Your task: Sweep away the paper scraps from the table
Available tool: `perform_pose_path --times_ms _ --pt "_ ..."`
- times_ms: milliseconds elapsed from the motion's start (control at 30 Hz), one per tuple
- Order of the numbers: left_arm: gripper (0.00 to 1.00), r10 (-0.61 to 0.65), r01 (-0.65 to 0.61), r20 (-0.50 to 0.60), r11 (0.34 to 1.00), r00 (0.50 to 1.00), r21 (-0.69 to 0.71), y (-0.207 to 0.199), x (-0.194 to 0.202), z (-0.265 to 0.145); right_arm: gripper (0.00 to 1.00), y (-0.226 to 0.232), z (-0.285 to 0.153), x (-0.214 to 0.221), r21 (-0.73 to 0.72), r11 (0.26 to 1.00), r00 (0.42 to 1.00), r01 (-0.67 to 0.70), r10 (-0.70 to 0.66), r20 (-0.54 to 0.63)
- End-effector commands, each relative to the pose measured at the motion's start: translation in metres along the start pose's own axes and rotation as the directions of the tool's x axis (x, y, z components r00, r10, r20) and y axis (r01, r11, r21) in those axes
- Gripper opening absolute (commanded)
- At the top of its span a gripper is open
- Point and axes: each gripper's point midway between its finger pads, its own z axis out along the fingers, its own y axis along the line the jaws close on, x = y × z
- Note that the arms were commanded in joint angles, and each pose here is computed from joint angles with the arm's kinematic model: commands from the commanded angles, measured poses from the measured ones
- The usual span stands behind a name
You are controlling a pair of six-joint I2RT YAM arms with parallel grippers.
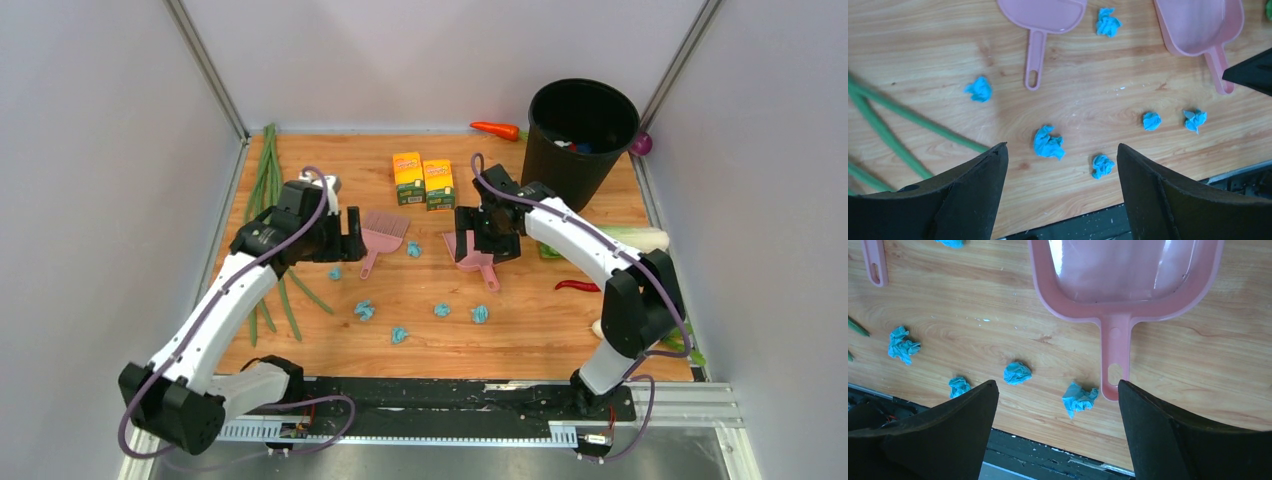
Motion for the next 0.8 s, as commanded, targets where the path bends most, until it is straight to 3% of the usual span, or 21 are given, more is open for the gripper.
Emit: perform_pose_path --times_ms 0,100,200,433,633,767 --pt "0.86 0.114 -0.114 -0.001 0.992 0.993 0.058 -0.022 -0.009 0.039 0.93 0.011 -0.018 -0.026 -0.008 0.999 0.996 0.040 -0.039 0.081" --pt "0.84 0.143 -0.141 -0.044 0.989 0.989 0.051 -0.019 0.000 0.064 0.93 0.011 -0.027 -0.026 -0.003 0.999 0.995 0.049 -0.048 0.083" --pt "0.75 0.170 -0.170 -0.099 0.985 0.981 0.008 -0.009 0.005 0.090 0.94 0.011 -0.036 -0.023 -0.011 0.999 0.995 0.046 -0.045 0.091" --pt "0.70 0.193 -0.204 -0.204 0.979 0.960 -0.031 0.005 0.022 0.138 0.95 0.019 -0.058 -0.016 -0.070 0.997 0.994 0.030 -0.022 0.106" --pt "0.58 0.205 -0.224 -0.264 0.973 0.942 -0.044 0.014 0.037 0.160 0.95 0.021 -0.070 -0.009 -0.096 0.995 0.994 0.011 -0.001 0.112" --pt "0.57 0.220 -0.249 -0.298 0.966 0.929 -0.064 0.023 0.045 0.168 0.95 0.022 -0.073 -0.006 -0.107 0.994 0.994 0.016 -0.004 0.107"
